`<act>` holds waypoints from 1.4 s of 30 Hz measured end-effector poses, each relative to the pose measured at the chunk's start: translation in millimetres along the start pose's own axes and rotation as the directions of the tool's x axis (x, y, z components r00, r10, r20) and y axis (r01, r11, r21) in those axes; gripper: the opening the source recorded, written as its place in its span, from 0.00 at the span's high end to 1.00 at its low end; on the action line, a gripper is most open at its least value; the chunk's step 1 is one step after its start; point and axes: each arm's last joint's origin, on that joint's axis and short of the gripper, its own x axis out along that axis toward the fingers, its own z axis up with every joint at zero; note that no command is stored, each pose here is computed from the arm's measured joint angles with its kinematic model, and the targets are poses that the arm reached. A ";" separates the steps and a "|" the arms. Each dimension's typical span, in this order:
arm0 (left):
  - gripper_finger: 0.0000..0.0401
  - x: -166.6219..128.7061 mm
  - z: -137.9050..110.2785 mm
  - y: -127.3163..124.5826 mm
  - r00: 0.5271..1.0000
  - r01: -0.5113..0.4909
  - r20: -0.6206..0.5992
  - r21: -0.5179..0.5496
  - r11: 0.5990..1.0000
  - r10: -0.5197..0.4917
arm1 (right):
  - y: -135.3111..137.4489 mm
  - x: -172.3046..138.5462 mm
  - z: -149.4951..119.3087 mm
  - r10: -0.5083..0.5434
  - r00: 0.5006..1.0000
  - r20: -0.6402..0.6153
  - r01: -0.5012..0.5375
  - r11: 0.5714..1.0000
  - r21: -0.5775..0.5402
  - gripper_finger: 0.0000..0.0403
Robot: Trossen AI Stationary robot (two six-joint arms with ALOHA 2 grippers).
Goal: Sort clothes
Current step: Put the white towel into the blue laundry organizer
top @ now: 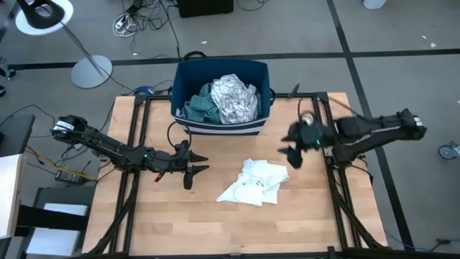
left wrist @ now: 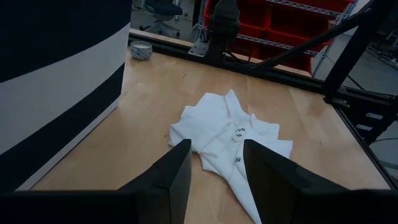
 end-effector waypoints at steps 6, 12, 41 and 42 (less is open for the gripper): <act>0.62 0.0 0.0 0.0 1.000 0.000 0.000 0.000 1.000 0.000 | 7.3 31.7 -68.3 0.093 0.995 -0.043 -0.093 0.996 0.007 0.43; 0.62 0.0 0.0 0.0 1.000 0.000 0.000 -0.007 1.000 0.000 | -0.6 61.7 -118.3 0.049 0.985 -0.163 -0.035 0.995 0.089 0.43; 0.62 0.0 -0.1 0.0 1.000 0.000 -0.001 -0.010 1.000 0.000 | 11.9 98.9 -158.4 -0.040 0.947 -0.319 0.074 0.993 0.094 0.95; 0.62 0.0 0.0 0.0 1.000 0.000 0.000 -0.011 1.000 0.000 | 12.5 98.9 -157.8 -0.033 0.949 -0.314 0.065 0.994 0.092 0.97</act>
